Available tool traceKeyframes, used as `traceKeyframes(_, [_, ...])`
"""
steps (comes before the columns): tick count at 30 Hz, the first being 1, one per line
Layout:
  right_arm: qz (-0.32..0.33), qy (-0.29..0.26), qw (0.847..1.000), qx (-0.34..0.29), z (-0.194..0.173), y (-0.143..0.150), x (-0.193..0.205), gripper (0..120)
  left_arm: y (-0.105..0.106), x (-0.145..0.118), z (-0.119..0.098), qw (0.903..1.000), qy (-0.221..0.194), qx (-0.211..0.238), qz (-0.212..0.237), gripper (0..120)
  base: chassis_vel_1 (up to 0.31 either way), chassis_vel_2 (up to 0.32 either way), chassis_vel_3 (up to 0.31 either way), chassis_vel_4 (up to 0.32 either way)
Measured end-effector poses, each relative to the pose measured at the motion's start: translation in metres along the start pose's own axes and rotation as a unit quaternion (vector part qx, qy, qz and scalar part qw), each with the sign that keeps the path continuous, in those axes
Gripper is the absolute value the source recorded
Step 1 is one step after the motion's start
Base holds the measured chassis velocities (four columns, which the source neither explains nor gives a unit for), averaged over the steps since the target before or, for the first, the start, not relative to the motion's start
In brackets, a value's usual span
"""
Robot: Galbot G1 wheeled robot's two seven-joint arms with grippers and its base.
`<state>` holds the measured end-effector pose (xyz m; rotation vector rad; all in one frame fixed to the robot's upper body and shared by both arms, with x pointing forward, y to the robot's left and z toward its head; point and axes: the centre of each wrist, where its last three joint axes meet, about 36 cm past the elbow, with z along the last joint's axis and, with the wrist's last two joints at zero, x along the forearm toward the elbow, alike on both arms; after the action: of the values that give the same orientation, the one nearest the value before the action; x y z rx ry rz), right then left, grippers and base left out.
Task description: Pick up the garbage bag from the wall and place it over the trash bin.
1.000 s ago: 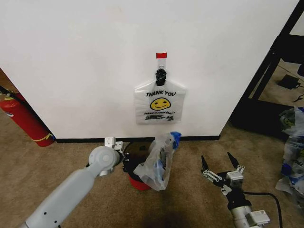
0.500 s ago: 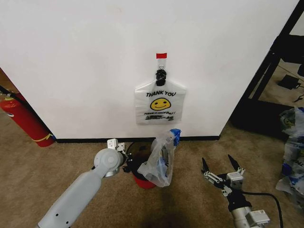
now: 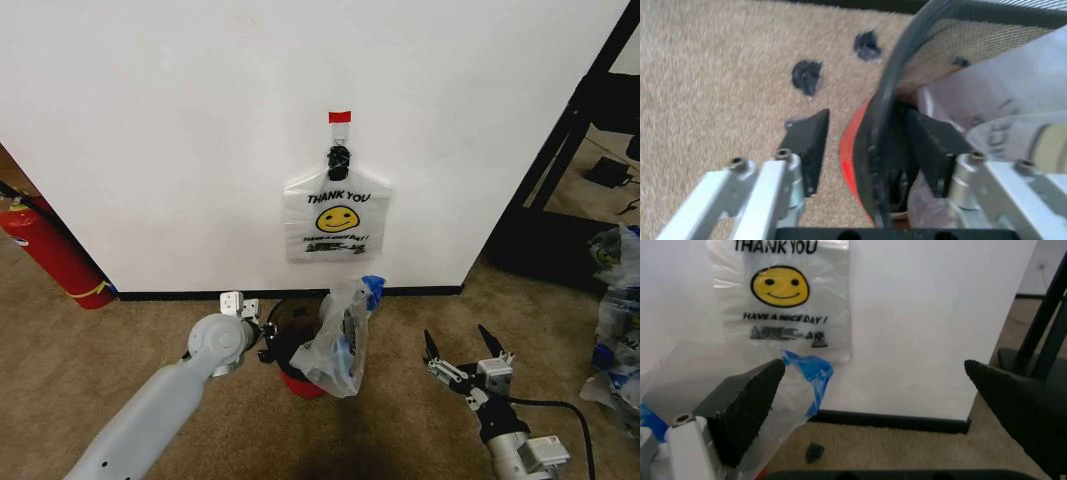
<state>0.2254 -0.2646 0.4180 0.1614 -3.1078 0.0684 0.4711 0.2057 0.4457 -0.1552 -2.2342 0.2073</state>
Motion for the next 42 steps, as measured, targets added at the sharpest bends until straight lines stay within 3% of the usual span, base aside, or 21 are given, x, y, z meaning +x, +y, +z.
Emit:
traceKeyframes(6, [-0.007,0.033,0.999,-0.005,-0.029,-0.006,0.000,100,-0.013,0.020,-0.004,0.9979,-0.040,-0.048,0.018,72,0.000,0.000,0.000,0.000])
traceKeyframes(9, [-0.039,0.063,0.997,0.024,-0.043,-0.016,-0.016,100,-0.009,0.044,0.001,0.9916,-0.094,-0.087,0.015,87,0.000,0.000,0.000,0.000])
traceKeyframes(12, [-0.061,0.080,0.994,0.034,-0.050,-0.022,-0.029,100,-0.006,0.053,0.005,0.9885,-0.117,-0.094,0.016,93,0.000,0.000,0.000,0.000])
traceKeyframes(16, [-0.116,0.141,0.983,0.018,-0.067,-0.034,-0.080,100,0.007,0.073,0.020,0.9743,-0.199,-0.104,0.017,100,0.000,0.000,0.000,0.000])
traceKeyframes(17, [-0.116,0.141,0.983,0.018,-0.067,-0.034,-0.080,100,0.007,0.073,0.020,0.9743,-0.199,-0.104,0.017,100,0.000,0.000,0.000,0.000])
traceKeyframes(23, [-0.168,0.234,0.957,-0.031,-0.068,-0.021,-0.142,100,0.029,0.084,0.049,0.9464,-0.297,-0.127,0.003,100,0.000,0.000,0.000,0.000])
traceKeyframes(26, [-0.179,0.258,0.949,-0.032,-0.068,-0.011,-0.155,100,0.029,0.088,0.055,0.9433,-0.306,-0.128,-0.001,100,0.000,0.000,0.000,0.000])
traceKeyframes(31, [-0.202,0.306,0.930,-0.007,-0.086,0.030,-0.194,100,0.025,0.097,0.068,0.9380,-0.322,-0.128,-0.002,100,0.000,0.000,0.000,0.000])
traceKeyframes(42, [-0.167,0.373,0.912,-0.002,-0.081,0.056,-0.213,100,0.030,0.100,0.068,0.9370,-0.324,-0.129,-0.004,100,0.000,0.000,0.000,0.000])
